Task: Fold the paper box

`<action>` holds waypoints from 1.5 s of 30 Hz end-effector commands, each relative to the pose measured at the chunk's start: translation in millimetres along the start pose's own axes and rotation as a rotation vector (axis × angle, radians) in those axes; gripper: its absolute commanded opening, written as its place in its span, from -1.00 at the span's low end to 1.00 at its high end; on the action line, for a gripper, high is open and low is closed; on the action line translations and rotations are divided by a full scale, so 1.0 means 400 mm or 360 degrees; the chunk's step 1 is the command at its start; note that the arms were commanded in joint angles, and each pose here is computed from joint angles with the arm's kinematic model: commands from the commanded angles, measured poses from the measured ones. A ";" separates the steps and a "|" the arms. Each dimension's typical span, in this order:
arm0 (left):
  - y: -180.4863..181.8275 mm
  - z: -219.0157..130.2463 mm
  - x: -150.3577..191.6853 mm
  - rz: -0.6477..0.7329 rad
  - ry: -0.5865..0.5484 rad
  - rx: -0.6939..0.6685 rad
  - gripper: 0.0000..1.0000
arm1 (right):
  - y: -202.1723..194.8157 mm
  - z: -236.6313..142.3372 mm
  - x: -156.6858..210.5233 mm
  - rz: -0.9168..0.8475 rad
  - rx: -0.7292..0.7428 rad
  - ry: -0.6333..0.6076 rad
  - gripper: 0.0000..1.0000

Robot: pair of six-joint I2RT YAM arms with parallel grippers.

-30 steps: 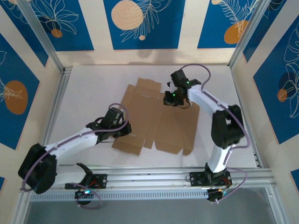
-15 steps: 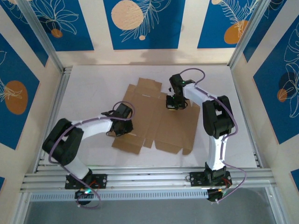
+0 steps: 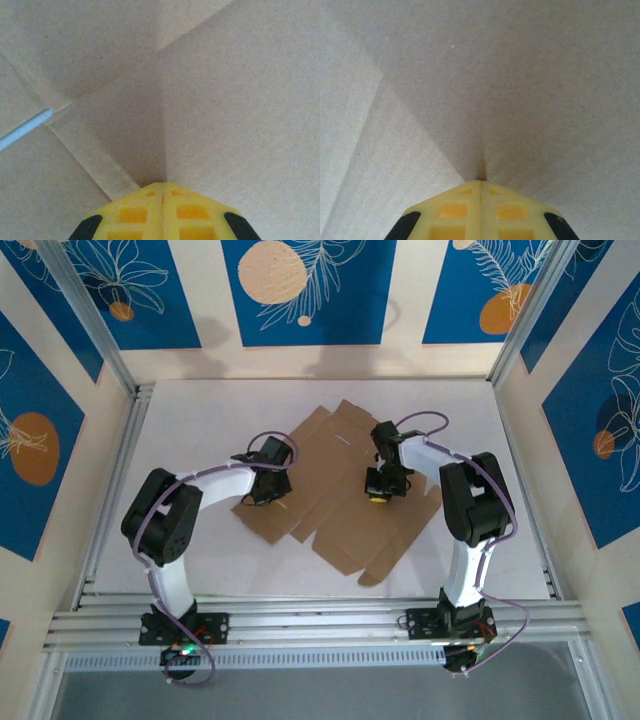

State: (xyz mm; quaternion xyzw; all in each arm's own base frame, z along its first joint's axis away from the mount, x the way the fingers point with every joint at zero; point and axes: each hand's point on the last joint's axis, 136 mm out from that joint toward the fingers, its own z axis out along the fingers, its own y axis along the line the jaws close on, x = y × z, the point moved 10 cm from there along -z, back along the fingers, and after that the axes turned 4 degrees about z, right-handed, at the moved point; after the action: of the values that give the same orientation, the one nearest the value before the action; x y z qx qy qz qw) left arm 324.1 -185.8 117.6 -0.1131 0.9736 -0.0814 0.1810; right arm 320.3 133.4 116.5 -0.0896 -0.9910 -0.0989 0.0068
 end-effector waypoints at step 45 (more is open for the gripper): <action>0.010 -0.004 0.010 0.0109 0.0224 0.0317 -0.80 | 0.005 -0.125 -0.559 -0.0409 -0.0870 -0.0412 0.55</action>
State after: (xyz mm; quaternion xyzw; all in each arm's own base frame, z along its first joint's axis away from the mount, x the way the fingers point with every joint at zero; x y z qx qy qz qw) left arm 316.8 -185.3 122.4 -0.0559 0.9642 -0.2225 0.1334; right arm 542.6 69.0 169.7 -0.0038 -0.9420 -0.2735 -0.1943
